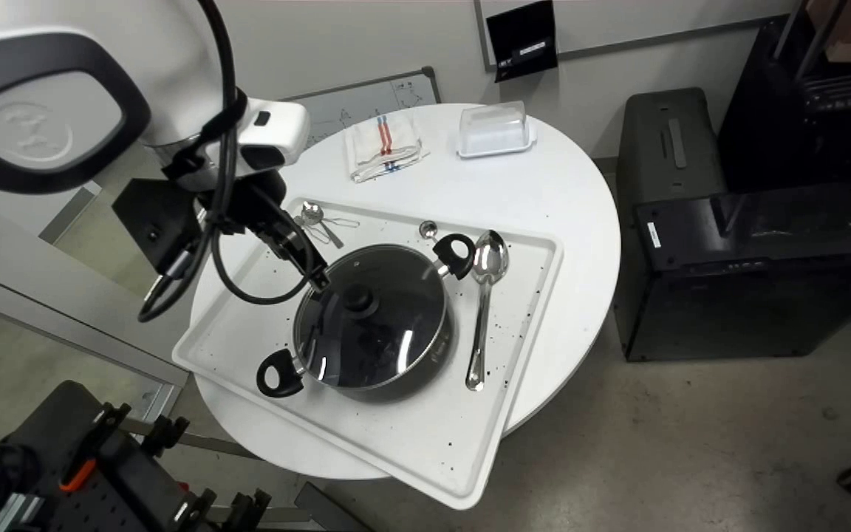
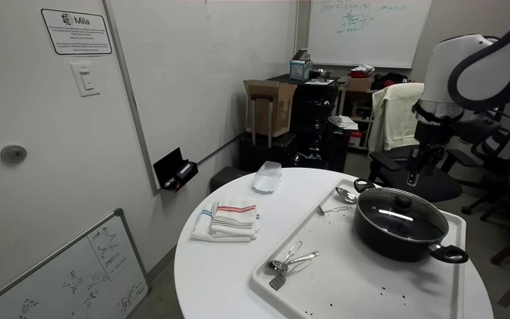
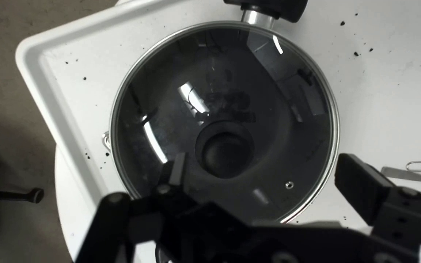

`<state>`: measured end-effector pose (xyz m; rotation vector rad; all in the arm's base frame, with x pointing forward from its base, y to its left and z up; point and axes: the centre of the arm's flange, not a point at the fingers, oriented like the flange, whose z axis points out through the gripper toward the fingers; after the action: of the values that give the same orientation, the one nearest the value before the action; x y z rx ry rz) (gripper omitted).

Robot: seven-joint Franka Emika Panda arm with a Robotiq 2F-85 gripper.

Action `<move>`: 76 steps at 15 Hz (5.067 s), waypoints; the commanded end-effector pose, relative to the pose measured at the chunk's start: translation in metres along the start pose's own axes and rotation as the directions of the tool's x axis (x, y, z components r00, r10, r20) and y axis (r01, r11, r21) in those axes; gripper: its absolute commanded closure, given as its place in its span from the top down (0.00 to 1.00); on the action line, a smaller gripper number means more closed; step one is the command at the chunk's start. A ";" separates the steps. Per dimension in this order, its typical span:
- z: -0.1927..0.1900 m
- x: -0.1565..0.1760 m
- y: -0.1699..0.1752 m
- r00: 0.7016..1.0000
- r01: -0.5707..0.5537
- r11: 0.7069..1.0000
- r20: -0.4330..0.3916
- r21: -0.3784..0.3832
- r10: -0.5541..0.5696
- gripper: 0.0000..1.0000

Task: Remove the lid from the pot

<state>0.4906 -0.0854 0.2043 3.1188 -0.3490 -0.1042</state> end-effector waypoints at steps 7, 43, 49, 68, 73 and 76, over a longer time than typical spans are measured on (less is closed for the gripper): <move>0.056 0.036 0.009 0.999 -0.025 1.000 -0.034 -0.002 0.025 1.00; 0.084 0.036 0.008 0.999 -0.011 1.000 -0.040 -0.028 0.010 0.25; 0.067 0.028 0.005 0.999 0.018 0.999 -0.039 -0.035 -0.019 0.25; 0.003 -0.015 -0.103 0.948 0.308 0.951 -0.066 -0.038 -0.310 0.25; 0.012 -0.035 -0.168 0.889 0.451 0.889 -0.041 -0.080 -0.455 0.25; 0.022 -0.048 -0.206 0.851 0.520 0.849 -0.030 -0.094 -0.525 0.25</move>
<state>0.4899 0.0956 0.1832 3.0624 0.4276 -0.0287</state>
